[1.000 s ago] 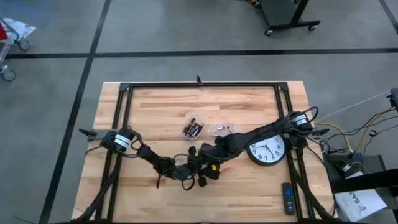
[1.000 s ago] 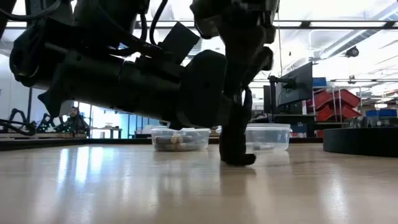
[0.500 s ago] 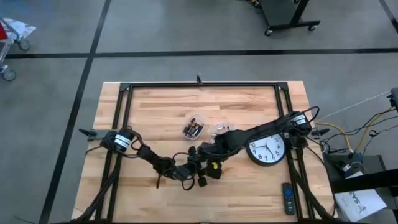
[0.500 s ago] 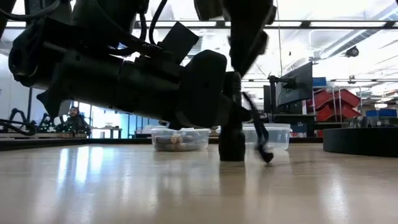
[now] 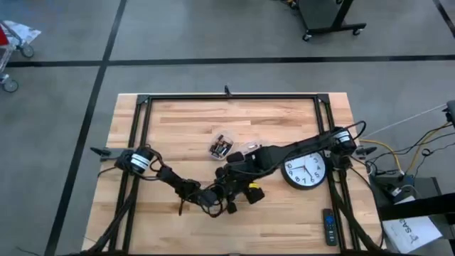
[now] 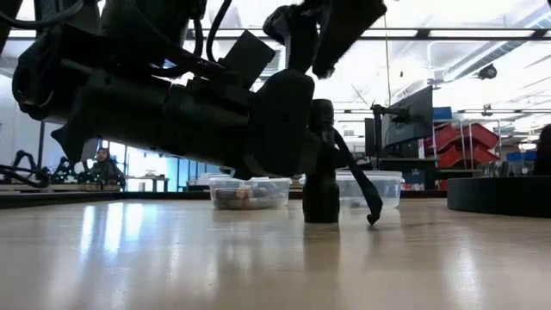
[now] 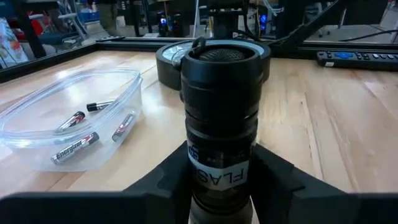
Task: Insert battery
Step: Close the black flashlight cover
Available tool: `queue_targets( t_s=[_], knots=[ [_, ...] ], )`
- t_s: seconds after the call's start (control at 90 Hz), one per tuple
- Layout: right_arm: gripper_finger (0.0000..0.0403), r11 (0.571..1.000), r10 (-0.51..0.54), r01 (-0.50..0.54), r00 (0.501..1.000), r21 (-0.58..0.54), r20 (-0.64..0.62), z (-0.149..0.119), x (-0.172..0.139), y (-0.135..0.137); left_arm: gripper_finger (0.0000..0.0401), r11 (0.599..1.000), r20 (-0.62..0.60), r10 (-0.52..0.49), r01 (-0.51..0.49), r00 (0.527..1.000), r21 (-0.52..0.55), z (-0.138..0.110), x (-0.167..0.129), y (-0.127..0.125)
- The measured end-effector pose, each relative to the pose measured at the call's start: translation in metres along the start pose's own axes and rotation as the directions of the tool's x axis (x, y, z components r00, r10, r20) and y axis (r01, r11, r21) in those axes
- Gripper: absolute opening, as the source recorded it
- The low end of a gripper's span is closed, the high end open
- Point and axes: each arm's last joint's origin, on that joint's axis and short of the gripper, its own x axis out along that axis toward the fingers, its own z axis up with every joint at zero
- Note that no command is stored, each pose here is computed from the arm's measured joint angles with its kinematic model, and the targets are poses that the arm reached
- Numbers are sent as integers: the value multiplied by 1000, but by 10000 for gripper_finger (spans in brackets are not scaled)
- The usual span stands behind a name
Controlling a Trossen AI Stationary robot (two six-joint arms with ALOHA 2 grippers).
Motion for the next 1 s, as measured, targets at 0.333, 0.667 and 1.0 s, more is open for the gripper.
queue_targets(
  t_s=[0.333, 0.667, 1.0],
  knots=[
    [165, 992, 41, -44, 999, -115, -26, -7, 12, 3, 108, 1000, 1, -2, 2, 1000, -1, 0, 0, 0],
    [144, 986, 37, -42, 999, -164, -32, -11, 20, 3, 108, 1000, 0, -4, 4, 1000, -1, 0, 0, 0],
    [99, 987, 33, -36, 999, -154, -18, -12, 24, 3, 105, 1000, 0, -4, 4, 1000, -1, 0, 0, 0]
  ],
)
